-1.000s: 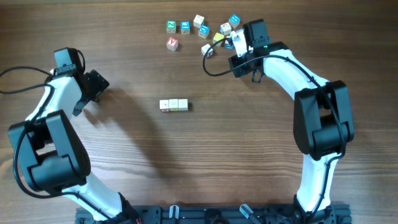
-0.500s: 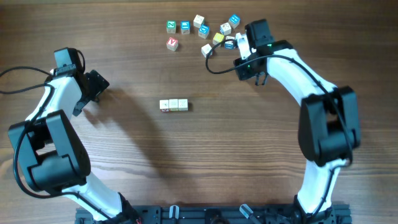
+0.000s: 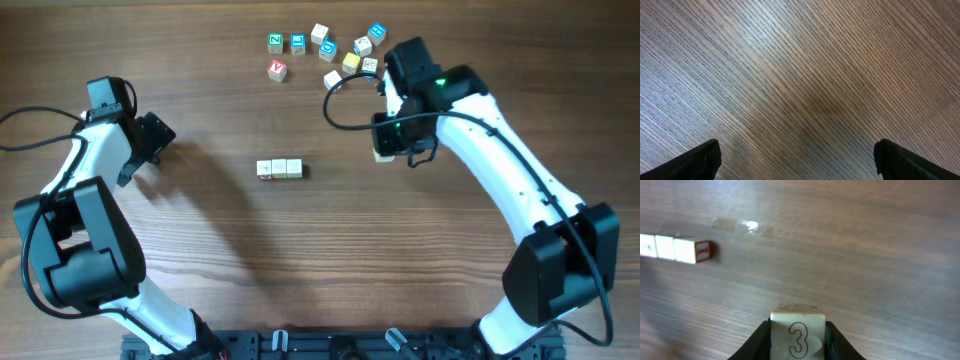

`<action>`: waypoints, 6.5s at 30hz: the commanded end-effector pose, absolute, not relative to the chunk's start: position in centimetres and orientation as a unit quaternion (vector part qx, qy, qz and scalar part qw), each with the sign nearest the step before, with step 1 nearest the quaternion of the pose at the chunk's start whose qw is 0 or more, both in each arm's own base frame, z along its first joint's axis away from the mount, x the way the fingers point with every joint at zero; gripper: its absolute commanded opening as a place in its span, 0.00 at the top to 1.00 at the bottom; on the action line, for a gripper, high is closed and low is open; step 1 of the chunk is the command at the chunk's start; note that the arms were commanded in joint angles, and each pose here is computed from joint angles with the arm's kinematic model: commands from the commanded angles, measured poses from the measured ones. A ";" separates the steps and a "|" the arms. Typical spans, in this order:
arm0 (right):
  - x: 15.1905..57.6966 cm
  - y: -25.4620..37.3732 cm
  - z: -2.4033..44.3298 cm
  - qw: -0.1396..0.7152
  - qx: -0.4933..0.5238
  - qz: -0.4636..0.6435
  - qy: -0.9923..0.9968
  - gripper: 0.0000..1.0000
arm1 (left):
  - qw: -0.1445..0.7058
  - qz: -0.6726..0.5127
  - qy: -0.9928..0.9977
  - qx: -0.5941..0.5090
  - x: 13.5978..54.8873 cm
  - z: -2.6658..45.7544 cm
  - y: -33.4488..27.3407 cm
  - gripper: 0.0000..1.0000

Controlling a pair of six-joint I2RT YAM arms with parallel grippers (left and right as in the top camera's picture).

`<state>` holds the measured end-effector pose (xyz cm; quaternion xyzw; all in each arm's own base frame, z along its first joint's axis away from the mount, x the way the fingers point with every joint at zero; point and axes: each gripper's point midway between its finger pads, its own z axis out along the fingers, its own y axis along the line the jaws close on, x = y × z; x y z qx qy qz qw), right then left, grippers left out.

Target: Form a horizontal line

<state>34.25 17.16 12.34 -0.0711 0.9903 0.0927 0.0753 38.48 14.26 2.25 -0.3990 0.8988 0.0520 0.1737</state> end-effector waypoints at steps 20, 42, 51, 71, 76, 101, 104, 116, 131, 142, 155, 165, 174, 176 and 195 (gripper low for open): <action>29.2 23.4 4.8 0.068 -0.013 0.110 0.992 0.89 | 0.169 0.051 0.898 -0.403 38.3 1.9 14.2 0.00; 36.4 25.4 1.9 0.208 0.053 0.100 0.972 0.89 | 0.169 0.051 0.898 -0.403 38.3 1.9 14.2 0.00; 36.1 26.8 0.2 0.191 0.042 0.119 0.973 0.61 | 0.169 0.051 0.898 -0.403 38.3 1.9 14.2 0.00; 42.1 24.0 2.4 0.286 0.103 0.126 0.944 0.57 | 0.169 0.051 0.898 -0.403 38.3 1.9 14.2 0.00; 40.6 24.6 1.6 0.241 0.103 0.146 0.954 0.80 | 0.169 0.051 0.898 -0.403 38.3 1.9 14.2 0.00; 36.8 22.6 -0.4 0.095 0.144 0.177 0.969 0.79 | 0.169 0.051 0.898 -0.403 38.3 1.9 14.2 0.00; 35.4 22.4 -0.8 0.065 0.146 0.171 0.972 0.96 | 0.169 0.051 0.898 -0.403 38.3 1.9 14.2 0.00; 33.0 22.5 -1.1 0.010 0.146 0.172 0.974 0.96 | 0.169 0.051 0.898 -0.403 38.3 1.9 14.2 0.00; 32.4 24.0 -0.9 0.005 0.129 0.188 0.974 0.96 | 0.169 0.051 0.898 -0.403 38.3 1.9 14.2 0.00; 34.5 23.0 -0.9 0.057 0.158 0.162 0.972 0.96 | 0.169 0.051 0.898 -0.403 38.3 1.9 14.2 0.00; 34.3 25.1 -0.3 0.046 0.140 0.207 0.967 0.96 | 0.169 0.051 0.898 -0.403 38.3 1.9 14.2 0.00; 34.5 25.2 -0.4 0.060 0.138 0.196 0.969 0.96 | 0.169 0.051 0.898 -0.403 38.3 1.9 14.2 0.00; 35.5 24.2 -0.5 0.091 0.147 0.171 0.970 0.96 | 0.169 0.051 0.898 -0.403 38.3 1.9 14.2 0.00; 35.6 24.3 -0.5 0.093 0.146 0.173 0.970 0.96 | 0.169 0.051 0.898 -0.403 38.3 1.9 14.2 0.00; 35.7 24.7 -0.3 0.093 0.144 0.182 0.968 0.95 | 0.169 0.051 0.898 -0.403 38.3 1.9 14.2 0.00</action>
